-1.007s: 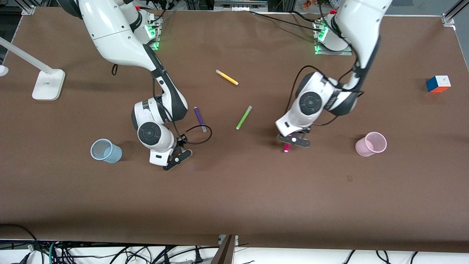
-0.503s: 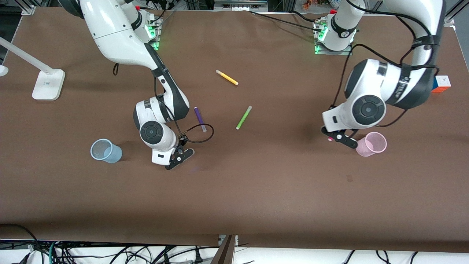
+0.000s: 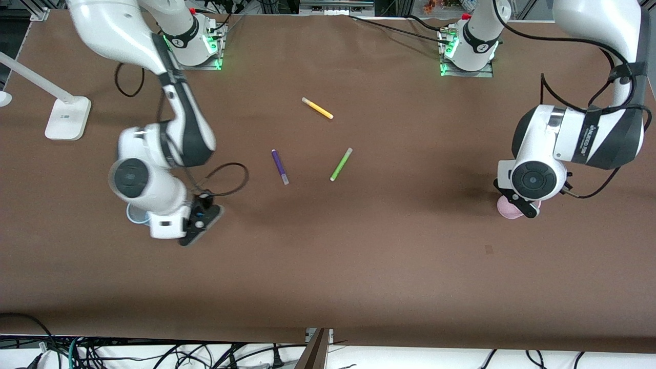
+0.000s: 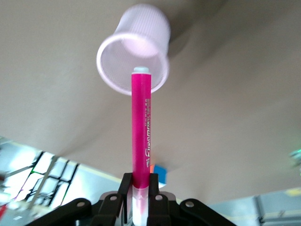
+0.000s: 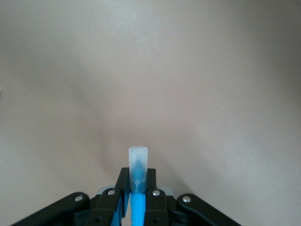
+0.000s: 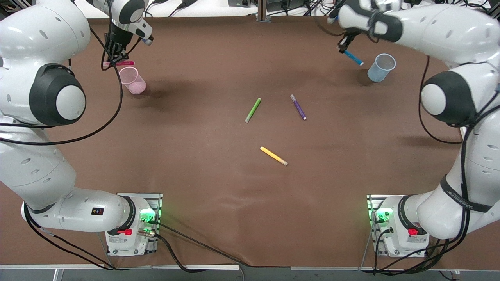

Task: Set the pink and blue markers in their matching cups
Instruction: 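Carry the pink marker to the pink cup while the right gripper carries blue, then drop the pink marker into the pink cup while the right gripper drops blue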

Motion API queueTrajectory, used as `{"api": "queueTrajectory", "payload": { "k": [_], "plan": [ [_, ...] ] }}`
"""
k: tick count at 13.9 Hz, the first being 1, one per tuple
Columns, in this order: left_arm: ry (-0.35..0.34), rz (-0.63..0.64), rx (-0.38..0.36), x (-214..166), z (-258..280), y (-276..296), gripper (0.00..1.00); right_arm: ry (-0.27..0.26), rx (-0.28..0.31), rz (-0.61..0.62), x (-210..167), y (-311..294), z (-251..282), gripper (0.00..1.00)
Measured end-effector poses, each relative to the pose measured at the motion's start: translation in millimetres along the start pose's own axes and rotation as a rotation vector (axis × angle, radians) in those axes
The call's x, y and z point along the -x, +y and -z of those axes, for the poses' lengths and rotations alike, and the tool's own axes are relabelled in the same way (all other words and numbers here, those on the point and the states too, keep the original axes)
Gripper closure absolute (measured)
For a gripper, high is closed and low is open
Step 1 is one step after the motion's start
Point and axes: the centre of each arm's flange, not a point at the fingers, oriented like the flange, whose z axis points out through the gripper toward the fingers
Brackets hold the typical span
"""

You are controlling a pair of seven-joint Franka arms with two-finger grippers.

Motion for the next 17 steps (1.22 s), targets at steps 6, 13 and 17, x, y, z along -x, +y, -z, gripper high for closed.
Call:
{"api": "queueTrajectory", "payload": {
  "k": [6,13,17],
  "plan": [
    [-0.128,-0.105,-0.059,-28.1,-40.6,-12.5,0.83,0.261,-0.205,0.260,95.8,79.0,14.5,0.83],
    [-0.140,-0.136,-0.049,-60.8,-55.1,-14.4,0.83,0.518,-0.307,0.381,155.0,114.1,11.4,0.83],
    [-0.144,-0.148,-0.067,-72.1,-50.6,-10.8,0.64,0.621,-0.331,0.413,173.7,128.4,-20.5,0.83]
  ]
}}
